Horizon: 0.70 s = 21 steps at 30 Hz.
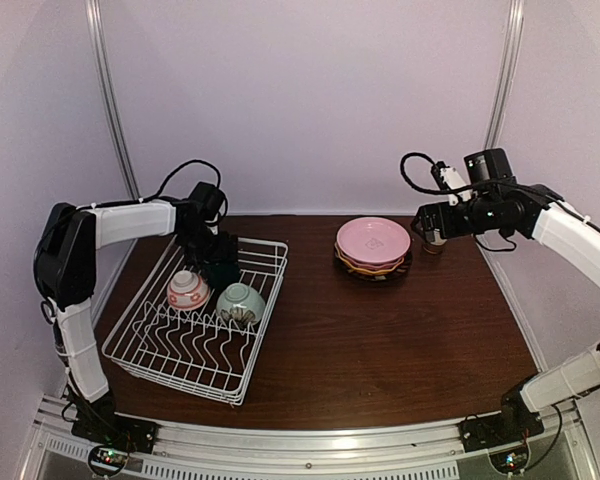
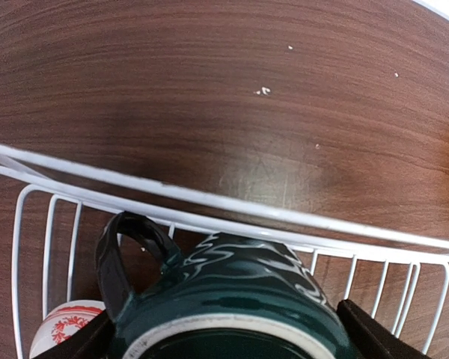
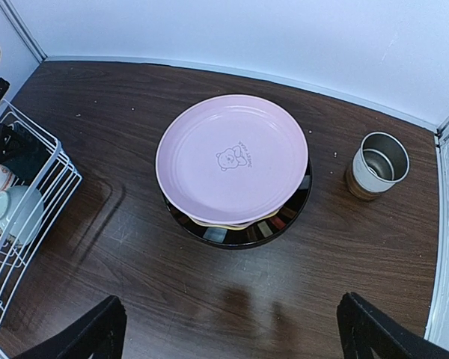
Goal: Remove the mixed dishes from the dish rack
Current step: Grab the cup from the dish rack.
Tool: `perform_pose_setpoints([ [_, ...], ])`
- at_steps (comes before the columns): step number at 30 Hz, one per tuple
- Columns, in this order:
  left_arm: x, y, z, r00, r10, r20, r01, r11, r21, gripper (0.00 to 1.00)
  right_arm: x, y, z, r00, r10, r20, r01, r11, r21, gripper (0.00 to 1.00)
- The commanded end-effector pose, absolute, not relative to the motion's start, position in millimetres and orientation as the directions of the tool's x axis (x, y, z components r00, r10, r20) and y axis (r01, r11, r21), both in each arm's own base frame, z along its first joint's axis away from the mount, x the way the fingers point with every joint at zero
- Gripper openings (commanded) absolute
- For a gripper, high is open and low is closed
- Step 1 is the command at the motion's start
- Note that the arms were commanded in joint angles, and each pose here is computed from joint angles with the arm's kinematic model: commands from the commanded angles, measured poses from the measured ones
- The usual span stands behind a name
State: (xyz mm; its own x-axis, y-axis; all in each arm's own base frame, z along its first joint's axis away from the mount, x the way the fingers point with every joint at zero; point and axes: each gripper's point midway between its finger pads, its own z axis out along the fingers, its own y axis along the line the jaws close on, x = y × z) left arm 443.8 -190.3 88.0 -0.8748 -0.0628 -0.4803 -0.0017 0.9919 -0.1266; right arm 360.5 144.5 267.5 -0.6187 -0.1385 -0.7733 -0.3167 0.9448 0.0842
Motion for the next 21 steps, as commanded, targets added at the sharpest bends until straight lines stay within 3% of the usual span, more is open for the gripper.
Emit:
perform_pose_setpoints([
  [1, 456.3, -192.9, 97.4, -0.856, -0.054, -0.514, 0.015, 0.991, -0.130, 0.70, 361.8, 149.3, 264.0, -0.622, -0.141, -0.770, -0.327, 0.941, 0.091, 1.00],
  [7, 454.1, -196.9, 131.4, -0.828, -0.056, -0.558, 0.046, 0.985, -0.168, 0.60, 362.2, 154.8, 264.0, -0.622, -0.133, -0.772, -0.344, 0.932, 0.116, 1.00],
  [21, 438.0, -197.3, 226.6, -0.742, -0.066, -0.667, 0.126, 0.964, -0.236, 0.59, 364.2, 190.8, 288.3, -0.580, -0.044, -0.813, -0.455, 0.846, 0.278, 1.00],
])
